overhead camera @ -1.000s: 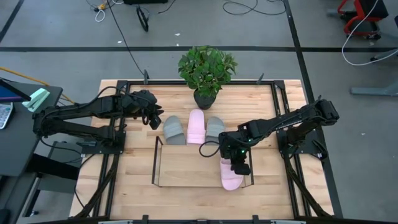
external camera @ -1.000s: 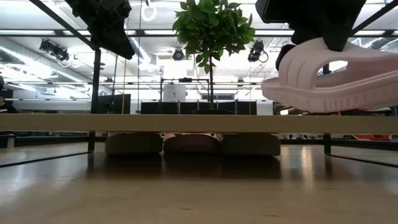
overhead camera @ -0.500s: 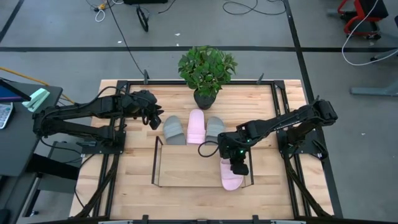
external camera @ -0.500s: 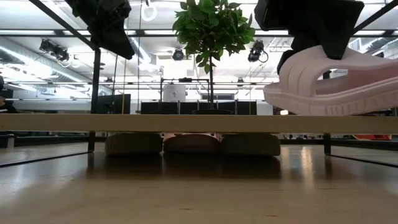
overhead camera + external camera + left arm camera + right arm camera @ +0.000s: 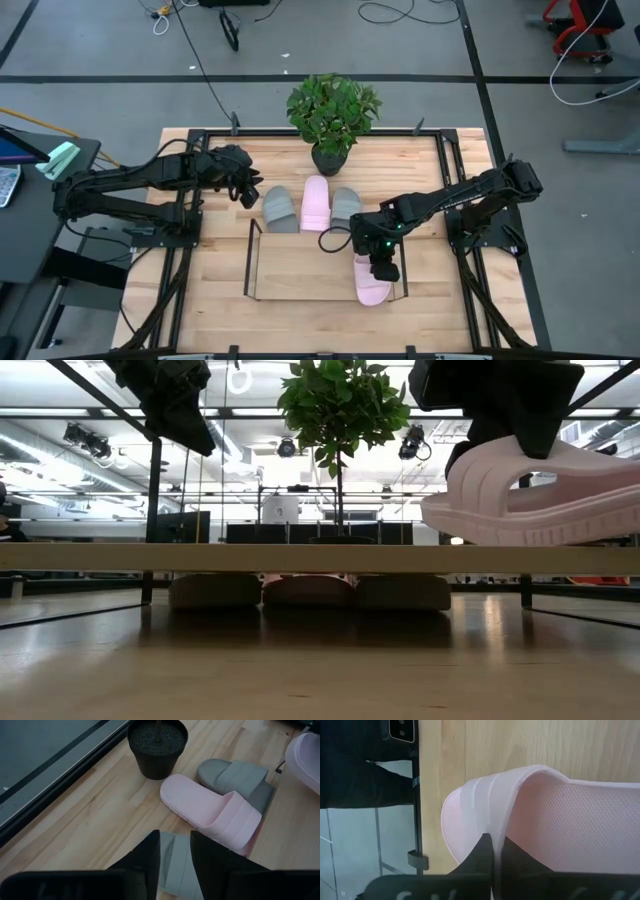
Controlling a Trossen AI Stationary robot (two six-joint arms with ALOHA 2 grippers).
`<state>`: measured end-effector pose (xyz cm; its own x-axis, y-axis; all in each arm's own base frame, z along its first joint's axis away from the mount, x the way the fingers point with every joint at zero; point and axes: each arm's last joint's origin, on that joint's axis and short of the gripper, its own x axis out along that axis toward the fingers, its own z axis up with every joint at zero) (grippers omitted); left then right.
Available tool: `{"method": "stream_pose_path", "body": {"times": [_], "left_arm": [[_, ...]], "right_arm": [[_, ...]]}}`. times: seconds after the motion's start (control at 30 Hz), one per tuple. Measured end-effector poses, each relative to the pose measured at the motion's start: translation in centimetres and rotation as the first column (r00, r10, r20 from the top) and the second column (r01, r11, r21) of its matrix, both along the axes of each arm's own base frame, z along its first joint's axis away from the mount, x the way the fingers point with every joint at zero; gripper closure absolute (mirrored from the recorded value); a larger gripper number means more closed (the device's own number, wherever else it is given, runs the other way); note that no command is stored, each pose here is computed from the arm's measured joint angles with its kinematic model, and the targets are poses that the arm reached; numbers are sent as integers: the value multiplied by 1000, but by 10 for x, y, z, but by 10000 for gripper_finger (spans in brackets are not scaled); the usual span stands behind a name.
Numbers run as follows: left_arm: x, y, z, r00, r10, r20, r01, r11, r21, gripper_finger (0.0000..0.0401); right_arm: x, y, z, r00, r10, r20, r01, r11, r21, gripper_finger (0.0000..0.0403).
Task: Pick and place slides into the shelf
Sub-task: Put the right pink slipper on the shelf
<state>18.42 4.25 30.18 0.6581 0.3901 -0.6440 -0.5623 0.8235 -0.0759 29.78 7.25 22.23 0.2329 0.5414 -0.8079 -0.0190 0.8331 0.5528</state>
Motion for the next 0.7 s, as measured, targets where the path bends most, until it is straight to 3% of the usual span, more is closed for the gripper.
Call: {"method": "stream_pose_path", "body": {"times": [0.7], "left_arm": [[0, 0, 0, 1000, -1, 1, 1, 1000, 1, 283]], "right_arm": [[-4, -2, -9, 1000, -10, -20, 9, 1000, -29, 394]]}}
